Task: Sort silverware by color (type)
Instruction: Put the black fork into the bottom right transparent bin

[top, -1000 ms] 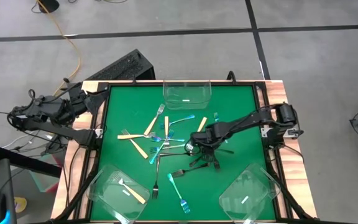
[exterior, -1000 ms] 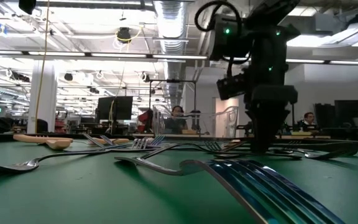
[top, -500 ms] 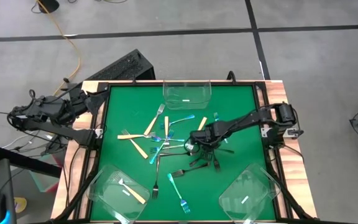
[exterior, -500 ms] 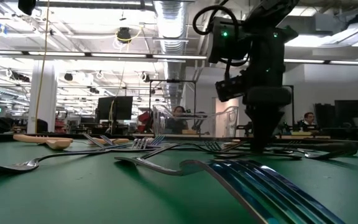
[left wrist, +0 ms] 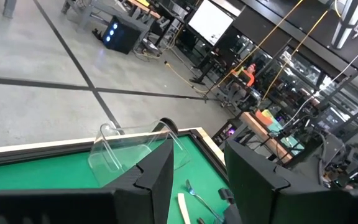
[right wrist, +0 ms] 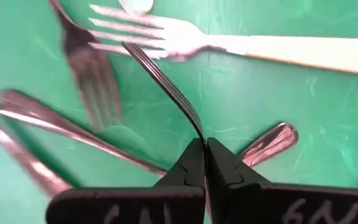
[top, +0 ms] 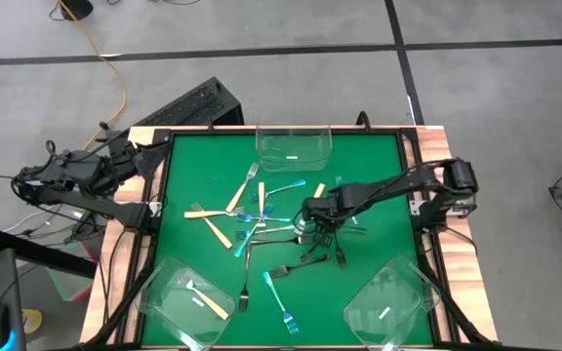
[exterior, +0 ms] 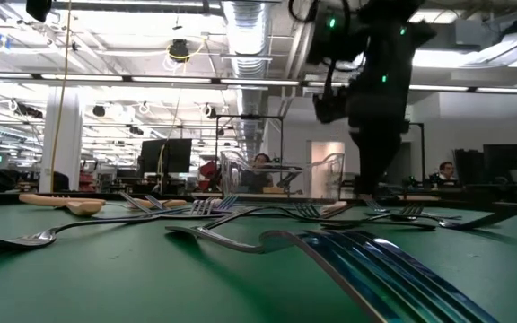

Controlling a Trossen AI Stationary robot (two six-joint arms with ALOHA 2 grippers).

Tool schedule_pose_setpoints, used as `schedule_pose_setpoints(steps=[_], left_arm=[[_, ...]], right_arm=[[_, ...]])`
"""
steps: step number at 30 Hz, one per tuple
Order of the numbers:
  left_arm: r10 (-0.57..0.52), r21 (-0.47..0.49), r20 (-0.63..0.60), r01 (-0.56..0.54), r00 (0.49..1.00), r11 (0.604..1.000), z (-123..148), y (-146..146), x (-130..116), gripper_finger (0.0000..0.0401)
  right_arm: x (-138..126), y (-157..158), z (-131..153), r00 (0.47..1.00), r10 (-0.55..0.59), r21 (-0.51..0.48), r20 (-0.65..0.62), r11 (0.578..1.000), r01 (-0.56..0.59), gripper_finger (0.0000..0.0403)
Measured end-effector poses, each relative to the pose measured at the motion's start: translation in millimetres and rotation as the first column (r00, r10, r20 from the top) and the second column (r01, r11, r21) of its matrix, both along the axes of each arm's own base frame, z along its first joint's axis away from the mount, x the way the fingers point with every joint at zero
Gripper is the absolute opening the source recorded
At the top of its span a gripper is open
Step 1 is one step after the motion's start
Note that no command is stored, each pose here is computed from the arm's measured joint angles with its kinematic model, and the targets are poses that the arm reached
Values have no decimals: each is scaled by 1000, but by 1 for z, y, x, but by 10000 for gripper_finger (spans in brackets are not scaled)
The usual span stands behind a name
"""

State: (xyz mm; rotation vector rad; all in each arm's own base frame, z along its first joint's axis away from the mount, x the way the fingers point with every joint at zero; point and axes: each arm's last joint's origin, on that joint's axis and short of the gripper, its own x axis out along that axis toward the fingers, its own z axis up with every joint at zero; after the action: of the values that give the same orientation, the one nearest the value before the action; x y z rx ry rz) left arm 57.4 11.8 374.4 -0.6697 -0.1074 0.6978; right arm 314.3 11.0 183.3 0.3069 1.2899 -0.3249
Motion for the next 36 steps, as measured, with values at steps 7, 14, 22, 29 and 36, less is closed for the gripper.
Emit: schedule_pose_setpoints(steps=[7, 14, 22, 29, 36], left_arm=[[0, -1, 1, 0, 1000, 1000, 0, 0, 0, 128], [1, -6, 5, -1, 1000, 1000, 0, 0, 0, 128], [0, -8, 6, 0, 1000, 1000, 0, 0, 0, 128], [-9, -7, -15, 9, 1000, 1000, -2, 0, 0, 128], [-15, -13, -54, 14, 998, 1000, -6, 0, -1, 128]], right_arm=[[-19, -3, 48, 985, -66, 27, 157, 998, 63, 10], [-53, 9, 105, 928, -40, 95, 369, 995, 5, 9], [-101, 41, 159, 801, 19, 248, 598, 946, -208, 9], [-133, 83, 174, 788, -24, 394, 616, 875, -282, 9], [-153, 132, 157, 854, 10, 397, 520, 882, -253, 9]])
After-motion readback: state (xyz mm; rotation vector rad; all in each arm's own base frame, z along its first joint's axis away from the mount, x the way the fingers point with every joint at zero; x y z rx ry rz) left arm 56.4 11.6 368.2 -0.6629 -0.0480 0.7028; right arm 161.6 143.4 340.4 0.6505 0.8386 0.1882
